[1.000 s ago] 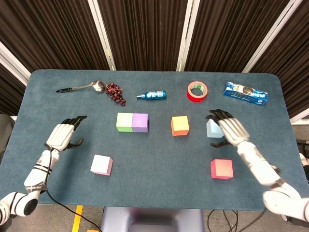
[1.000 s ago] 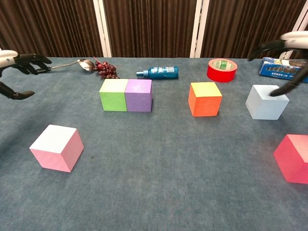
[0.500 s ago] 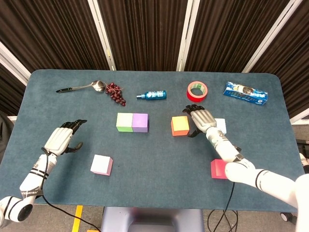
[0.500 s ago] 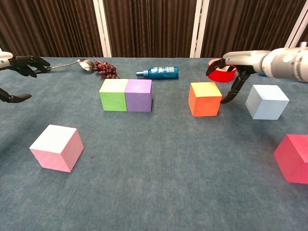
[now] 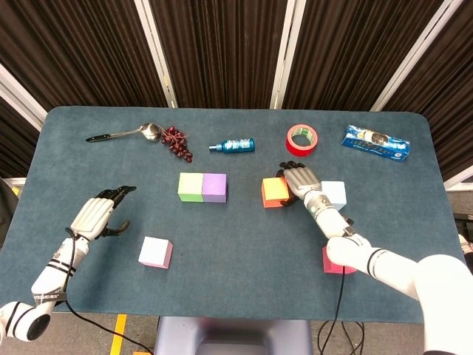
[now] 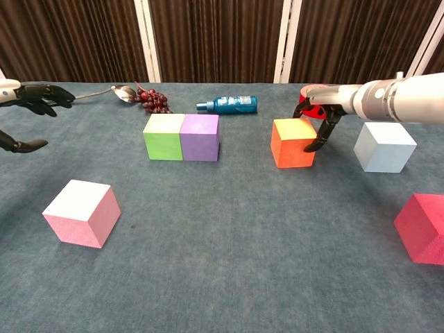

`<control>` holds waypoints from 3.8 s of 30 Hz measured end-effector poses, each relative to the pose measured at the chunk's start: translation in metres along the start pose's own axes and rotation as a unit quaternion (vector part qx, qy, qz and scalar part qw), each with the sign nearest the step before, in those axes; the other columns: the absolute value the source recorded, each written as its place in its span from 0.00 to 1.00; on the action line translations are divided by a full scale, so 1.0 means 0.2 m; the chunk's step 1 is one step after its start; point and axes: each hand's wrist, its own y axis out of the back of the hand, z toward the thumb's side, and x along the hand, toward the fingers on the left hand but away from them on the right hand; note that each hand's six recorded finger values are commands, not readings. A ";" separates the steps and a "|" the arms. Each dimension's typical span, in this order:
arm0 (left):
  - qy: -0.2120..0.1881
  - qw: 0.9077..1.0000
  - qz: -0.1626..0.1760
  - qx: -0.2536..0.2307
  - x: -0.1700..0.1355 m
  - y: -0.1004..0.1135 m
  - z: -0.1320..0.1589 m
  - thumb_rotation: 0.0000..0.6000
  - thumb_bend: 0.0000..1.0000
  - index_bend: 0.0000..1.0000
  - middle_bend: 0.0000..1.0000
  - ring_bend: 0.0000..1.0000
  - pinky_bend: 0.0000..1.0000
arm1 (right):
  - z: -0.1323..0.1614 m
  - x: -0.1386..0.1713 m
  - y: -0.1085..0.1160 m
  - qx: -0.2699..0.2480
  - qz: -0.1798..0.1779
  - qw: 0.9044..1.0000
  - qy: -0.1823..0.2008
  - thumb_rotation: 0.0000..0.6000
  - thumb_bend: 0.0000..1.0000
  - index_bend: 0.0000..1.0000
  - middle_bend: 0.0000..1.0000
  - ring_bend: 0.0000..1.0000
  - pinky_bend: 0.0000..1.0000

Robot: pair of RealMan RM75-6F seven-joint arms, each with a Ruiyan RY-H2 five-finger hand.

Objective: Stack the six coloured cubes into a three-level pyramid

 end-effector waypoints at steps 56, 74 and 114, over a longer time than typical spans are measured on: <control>0.004 1.000 0.005 -0.031 -0.06 -0.03 -0.11 1.00 0.39 0.12 0.10 0.18 0.17 | 0.54 -0.18 0.04 -0.050 -0.006 0.998 -0.026 1.00 0.34 0.51 0.18 0.08 0.22; 0.005 0.999 0.001 -0.035 -0.06 -0.04 -0.12 1.00 0.39 0.12 0.09 0.18 0.17 | 0.56 -0.20 0.02 -0.048 -0.002 0.998 -0.027 1.00 0.34 0.50 0.18 0.09 0.22; 0.005 0.999 -0.005 -0.040 -0.05 -0.07 -0.13 1.00 0.39 0.11 0.09 0.18 0.16 | 0.56 -0.19 0.02 -0.049 0.000 0.998 -0.025 1.00 0.34 0.51 0.18 0.09 0.18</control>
